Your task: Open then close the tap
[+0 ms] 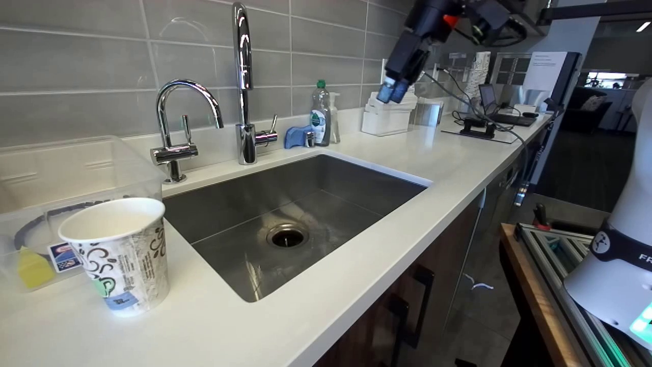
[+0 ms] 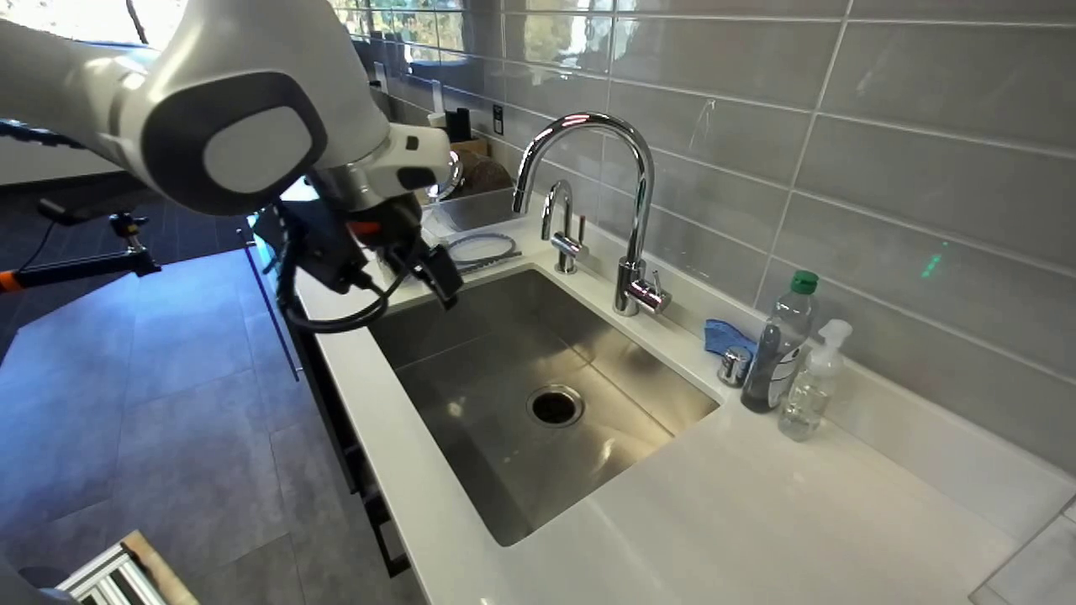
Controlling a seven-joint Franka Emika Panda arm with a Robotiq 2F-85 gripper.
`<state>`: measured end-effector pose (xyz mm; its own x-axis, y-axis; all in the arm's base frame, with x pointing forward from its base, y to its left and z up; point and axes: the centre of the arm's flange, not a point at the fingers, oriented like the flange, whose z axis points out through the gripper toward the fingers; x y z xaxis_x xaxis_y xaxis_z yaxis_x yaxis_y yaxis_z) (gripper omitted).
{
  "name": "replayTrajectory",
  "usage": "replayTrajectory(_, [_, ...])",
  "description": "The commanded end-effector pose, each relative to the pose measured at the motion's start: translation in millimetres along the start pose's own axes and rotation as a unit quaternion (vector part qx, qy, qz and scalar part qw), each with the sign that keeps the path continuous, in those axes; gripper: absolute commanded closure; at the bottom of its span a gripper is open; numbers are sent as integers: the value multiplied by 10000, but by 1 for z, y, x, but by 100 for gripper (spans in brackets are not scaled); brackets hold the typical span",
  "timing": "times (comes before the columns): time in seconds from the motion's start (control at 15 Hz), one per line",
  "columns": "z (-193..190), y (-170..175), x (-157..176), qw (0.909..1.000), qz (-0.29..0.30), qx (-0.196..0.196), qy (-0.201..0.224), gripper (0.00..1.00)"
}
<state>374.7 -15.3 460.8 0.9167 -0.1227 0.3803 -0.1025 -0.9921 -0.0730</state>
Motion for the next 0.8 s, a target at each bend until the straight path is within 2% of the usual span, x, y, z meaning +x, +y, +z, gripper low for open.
replayTrajectory(0.0, [19, 5, 77, 9978, 212, -91, 627, 0])
replayTrajectory(0.13, [21, 17, 110, 9955, 168, -183, 916, 0])
replayTrajectory(0.33, [33, 46, 148, 9907, 242, -749, 1110, 0])
replayTrajectory(0.4, [16, 35, 113, 9935, 130, -417, 1053, 0])
replayTrajectory(0.53, [22, 44, 122, 9934, 162, -482, 1031, 0])
replayTrajectory(0.73, [18, 38, 121, 9932, 115, -458, 1062, 0])
